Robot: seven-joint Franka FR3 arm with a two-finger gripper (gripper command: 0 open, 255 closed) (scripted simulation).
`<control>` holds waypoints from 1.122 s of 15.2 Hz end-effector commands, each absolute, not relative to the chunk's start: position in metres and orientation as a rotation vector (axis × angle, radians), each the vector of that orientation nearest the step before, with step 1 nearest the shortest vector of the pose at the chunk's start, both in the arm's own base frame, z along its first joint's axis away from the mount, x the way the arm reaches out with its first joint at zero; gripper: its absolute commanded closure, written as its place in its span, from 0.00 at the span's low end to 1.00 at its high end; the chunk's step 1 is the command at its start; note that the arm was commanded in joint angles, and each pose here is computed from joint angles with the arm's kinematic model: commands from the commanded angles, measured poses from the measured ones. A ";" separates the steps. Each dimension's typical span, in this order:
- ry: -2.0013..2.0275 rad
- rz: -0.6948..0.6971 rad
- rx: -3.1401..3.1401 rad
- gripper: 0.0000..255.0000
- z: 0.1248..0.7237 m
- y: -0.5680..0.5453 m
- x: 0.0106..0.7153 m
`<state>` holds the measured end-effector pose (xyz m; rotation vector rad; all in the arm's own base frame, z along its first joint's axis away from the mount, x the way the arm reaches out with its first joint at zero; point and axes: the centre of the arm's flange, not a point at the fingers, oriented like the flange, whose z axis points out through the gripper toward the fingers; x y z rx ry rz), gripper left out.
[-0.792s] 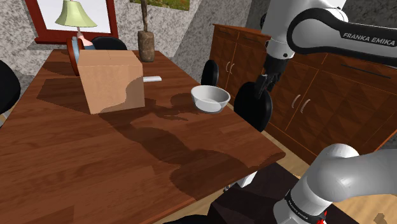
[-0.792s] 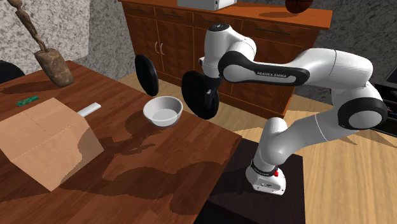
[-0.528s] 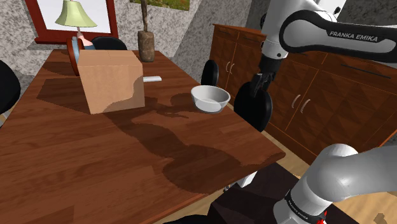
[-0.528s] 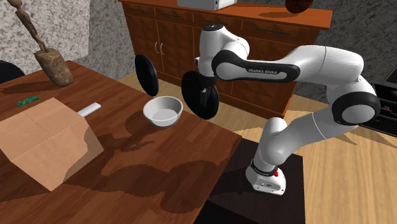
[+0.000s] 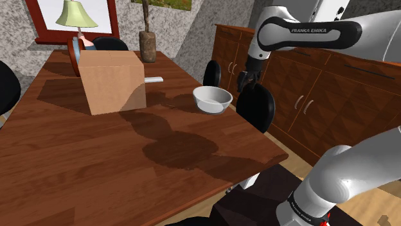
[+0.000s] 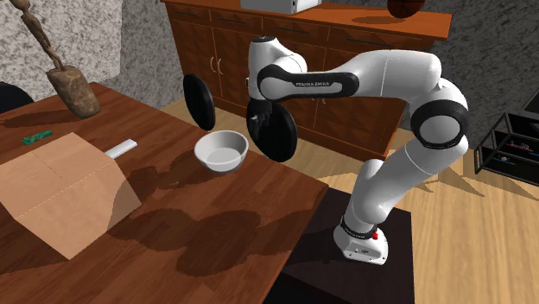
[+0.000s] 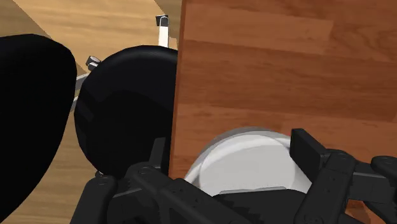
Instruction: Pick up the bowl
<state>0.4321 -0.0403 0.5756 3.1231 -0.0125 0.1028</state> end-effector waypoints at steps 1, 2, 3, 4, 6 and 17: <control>-0.030 0.107 3.144 0.00 0.571 -0.053 0.459; -0.039 0.107 3.154 0.00 0.568 -0.059 0.471; -0.047 0.108 3.165 0.00 0.564 -0.064 0.483; -0.056 0.109 3.175 0.00 0.560 -0.070 0.495; -0.073 0.110 3.196 0.00 0.552 -0.080 0.519; -0.124 0.115 3.255 0.00 0.503 -0.112 0.587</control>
